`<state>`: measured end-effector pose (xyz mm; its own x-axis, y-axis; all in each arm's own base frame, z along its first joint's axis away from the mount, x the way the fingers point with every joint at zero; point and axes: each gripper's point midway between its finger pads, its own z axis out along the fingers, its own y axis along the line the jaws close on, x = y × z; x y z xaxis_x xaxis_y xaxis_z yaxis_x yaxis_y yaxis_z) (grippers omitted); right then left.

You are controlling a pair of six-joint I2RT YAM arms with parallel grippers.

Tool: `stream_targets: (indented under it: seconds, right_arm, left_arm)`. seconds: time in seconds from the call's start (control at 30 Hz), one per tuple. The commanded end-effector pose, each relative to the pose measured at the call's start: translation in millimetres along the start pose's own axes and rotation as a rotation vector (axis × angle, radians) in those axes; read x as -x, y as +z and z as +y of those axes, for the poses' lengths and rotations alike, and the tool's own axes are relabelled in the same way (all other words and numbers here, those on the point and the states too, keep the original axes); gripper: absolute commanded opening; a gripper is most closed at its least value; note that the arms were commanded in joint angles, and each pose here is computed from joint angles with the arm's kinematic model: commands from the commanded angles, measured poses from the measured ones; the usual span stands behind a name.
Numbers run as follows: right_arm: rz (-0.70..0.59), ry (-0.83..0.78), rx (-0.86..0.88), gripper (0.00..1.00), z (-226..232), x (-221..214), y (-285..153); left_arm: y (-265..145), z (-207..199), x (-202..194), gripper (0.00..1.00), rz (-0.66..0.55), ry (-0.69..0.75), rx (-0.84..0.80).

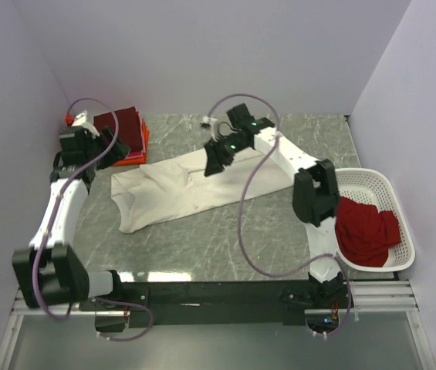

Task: Fold and stack the t-shirts
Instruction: Fold the tshirt

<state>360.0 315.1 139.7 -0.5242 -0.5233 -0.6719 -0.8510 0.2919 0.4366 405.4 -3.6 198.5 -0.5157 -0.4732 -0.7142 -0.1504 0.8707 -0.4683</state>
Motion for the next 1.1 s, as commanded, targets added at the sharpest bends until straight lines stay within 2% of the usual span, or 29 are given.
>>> stream_targets:
  seconds: [0.0,0.07,0.27,0.4,0.6,0.77,1.07]
  right_arm:
    - [-0.107,0.097,-0.098,0.58,-7,73,23]
    - [-0.107,0.251,-0.13,0.58,-21,77,52]
    - [-0.262,0.393,-0.232,0.6,-52,105,92]
    - [-0.308,0.421,-0.236,0.61,-57,115,110]
    - [-0.282,0.473,-0.3,0.6,-81,96,137]
    - [-0.265,0.485,-0.316,0.58,-87,86,143]
    - [-0.26,0.472,-0.256,0.43,-72,90,143]
  left_arm:
    - [-34,-8,2,0.71,-0.086,0.091,-0.037]
    - [-45,-4,-12,0.73,-0.085,0.114,-0.036]
    - [-60,8,-40,0.72,-0.067,0.15,-0.016]
    - [-68,2,-39,0.72,-0.1,0.148,-0.04]
    - [-71,3,-35,0.72,-0.11,0.159,-0.032]
    - [-71,1,-35,0.72,-0.108,0.163,-0.041]
    - [-68,2,-38,0.72,-0.093,0.159,-0.038]
